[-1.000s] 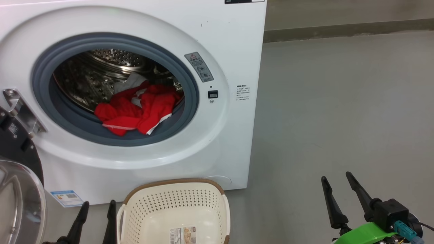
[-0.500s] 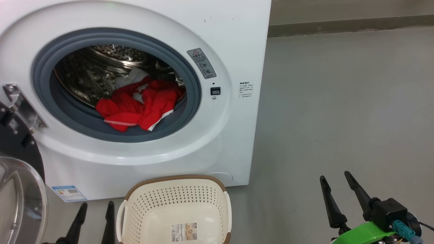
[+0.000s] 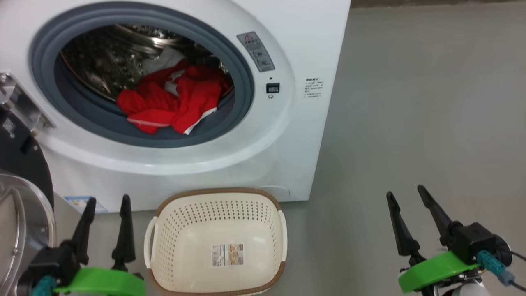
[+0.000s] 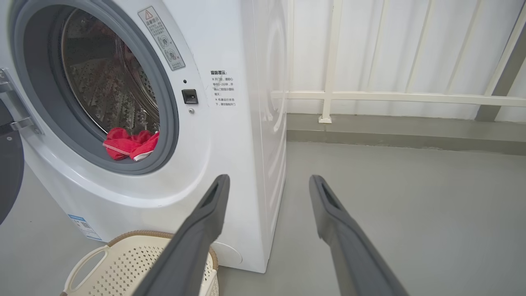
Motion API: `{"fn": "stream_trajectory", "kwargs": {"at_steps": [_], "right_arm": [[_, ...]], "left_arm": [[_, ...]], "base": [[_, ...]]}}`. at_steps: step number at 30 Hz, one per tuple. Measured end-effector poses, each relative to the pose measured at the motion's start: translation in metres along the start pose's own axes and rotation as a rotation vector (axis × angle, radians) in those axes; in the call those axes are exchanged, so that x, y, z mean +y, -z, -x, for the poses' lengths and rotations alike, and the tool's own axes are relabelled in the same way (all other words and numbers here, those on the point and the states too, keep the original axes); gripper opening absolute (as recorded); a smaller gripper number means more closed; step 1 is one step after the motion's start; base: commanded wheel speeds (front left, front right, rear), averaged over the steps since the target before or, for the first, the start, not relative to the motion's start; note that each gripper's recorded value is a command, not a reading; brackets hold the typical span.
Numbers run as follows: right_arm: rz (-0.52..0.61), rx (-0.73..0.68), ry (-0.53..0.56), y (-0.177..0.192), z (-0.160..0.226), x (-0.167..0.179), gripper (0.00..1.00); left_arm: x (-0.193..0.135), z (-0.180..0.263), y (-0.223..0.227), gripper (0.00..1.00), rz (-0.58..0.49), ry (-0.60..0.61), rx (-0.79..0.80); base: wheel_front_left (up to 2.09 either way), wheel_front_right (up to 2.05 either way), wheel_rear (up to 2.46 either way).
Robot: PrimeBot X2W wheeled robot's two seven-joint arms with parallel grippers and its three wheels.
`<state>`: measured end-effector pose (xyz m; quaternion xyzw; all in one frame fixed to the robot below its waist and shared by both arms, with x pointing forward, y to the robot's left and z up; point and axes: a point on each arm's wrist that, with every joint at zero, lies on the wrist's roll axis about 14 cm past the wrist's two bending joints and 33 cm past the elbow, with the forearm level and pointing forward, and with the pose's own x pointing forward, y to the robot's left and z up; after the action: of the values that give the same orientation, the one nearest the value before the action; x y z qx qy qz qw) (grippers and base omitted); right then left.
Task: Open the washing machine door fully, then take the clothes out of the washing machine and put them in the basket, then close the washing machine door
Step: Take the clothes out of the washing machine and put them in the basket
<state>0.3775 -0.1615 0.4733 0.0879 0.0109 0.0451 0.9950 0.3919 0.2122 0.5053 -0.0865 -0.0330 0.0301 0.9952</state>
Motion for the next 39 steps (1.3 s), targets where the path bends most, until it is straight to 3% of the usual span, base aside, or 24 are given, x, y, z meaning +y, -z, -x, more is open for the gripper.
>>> {"fn": "stream_trajectory", "kwargs": {"at_steps": [19, 32, 39], "right_arm": [[-0.007, 0.040, -0.038, 0.026, -0.065, 0.006, 1.00], [0.000, 0.100, -0.006, 0.061, -0.091, -0.013, 1.00], [0.003, 0.134, -0.002, 0.077, -0.096, -0.017, 1.00]], "left_arm": [[-0.017, -0.114, 0.012, 1.00, -0.026, 0.014, -0.013], [-0.036, -0.198, 0.051, 1.00, -0.048, 0.054, 0.061], [-0.044, -0.222, 0.079, 1.00, -0.068, 0.070, 0.127]], "base": [[0.00, 0.00, 0.00], [0.00, 0.00, 0.00], [0.00, 0.00, 0.00]]}}
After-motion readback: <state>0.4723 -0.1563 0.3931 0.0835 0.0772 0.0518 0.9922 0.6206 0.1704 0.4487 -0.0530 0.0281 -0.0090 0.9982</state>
